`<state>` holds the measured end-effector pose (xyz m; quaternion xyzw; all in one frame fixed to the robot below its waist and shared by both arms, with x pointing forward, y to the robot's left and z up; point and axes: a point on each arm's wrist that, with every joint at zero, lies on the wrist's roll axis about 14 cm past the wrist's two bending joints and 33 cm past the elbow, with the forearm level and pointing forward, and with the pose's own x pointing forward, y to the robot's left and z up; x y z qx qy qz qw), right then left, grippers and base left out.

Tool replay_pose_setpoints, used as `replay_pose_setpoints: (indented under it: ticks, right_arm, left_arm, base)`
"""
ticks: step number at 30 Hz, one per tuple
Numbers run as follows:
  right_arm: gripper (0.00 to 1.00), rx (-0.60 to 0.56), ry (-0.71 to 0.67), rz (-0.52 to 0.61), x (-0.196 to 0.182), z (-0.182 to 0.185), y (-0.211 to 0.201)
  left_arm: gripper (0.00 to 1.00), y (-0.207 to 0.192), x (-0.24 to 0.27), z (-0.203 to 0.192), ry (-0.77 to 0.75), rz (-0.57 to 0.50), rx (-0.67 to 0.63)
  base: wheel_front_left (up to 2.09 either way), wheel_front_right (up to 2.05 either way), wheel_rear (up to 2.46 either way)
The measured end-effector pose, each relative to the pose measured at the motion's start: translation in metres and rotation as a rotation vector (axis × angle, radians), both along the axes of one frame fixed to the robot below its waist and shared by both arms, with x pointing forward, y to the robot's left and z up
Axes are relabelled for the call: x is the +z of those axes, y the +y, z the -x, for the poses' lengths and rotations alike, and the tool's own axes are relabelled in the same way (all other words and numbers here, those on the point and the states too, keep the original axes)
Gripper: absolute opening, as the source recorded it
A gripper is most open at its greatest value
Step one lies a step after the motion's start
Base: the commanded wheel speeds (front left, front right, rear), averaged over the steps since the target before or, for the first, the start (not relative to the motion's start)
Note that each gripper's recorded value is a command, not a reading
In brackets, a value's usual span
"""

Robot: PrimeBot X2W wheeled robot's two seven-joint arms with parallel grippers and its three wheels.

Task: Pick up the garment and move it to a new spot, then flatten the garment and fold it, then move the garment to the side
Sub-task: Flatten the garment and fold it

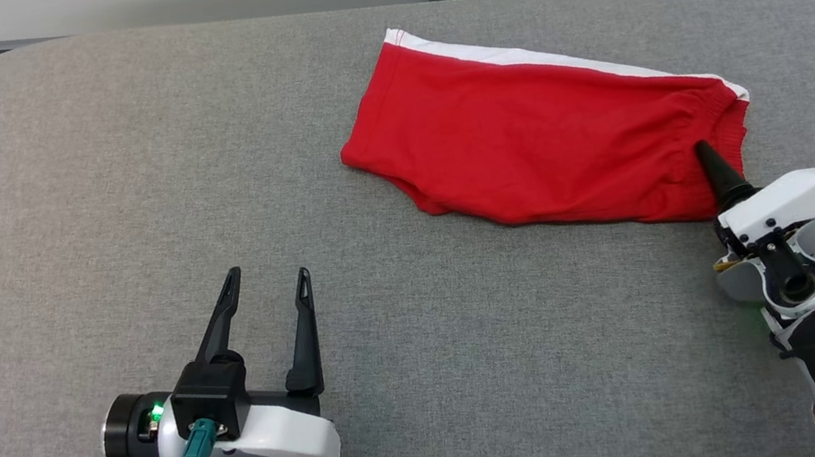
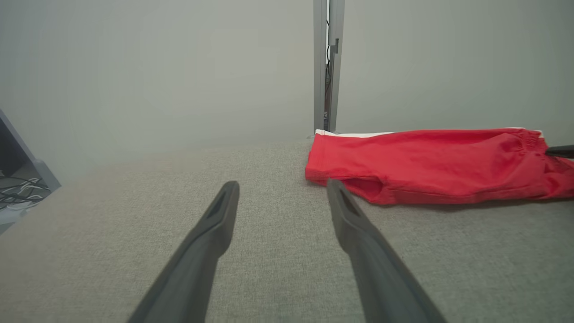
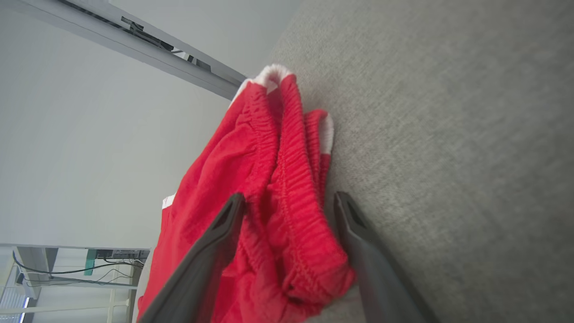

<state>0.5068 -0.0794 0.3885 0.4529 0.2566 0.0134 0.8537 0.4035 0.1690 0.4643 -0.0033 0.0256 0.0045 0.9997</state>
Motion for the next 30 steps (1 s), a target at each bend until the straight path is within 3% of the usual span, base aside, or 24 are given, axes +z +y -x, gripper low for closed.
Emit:
replay_pose_setpoints:
  ticks: [15, 16, 17, 18, 30]
  right_arm:
    - [1.0, 0.038, 0.02, -0.042, -0.003, -0.017, 0.028]
    - [0.48, 0.039, 0.017, -0.039, -0.002, -0.018, 0.029]
    - [0.12, 0.039, 0.014, -0.029, -0.002, -0.017, 0.03]
    - [0.0, 0.04, 0.007, -0.017, -0.002, -0.017, 0.03]
    - [0.0, 0.019, -0.028, 0.022, 0.008, -0.005, 0.019]
  left_arm:
    - [1.0, 0.005, -0.004, 0.0, 0.015, -0.007, 0.016]
    - [1.0, 0.005, -0.004, 0.0, 0.015, -0.007, 0.016]
    - [1.0, 0.005, -0.004, 0.001, 0.015, -0.007, 0.017]
    - [1.0, 0.006, -0.004, 0.001, 0.014, -0.007, 0.018]
    - [1.0, 0.001, 0.009, 0.0, -0.024, 0.004, 0.007]
  base:
    - [0.0, 0.0, 0.0]
    - [0.0, 0.0, 0.0]
    - [0.0, 0.0, 0.0]
    - [0.0, 0.0, 0.0]
    - [0.0, 0.0, 0.0]
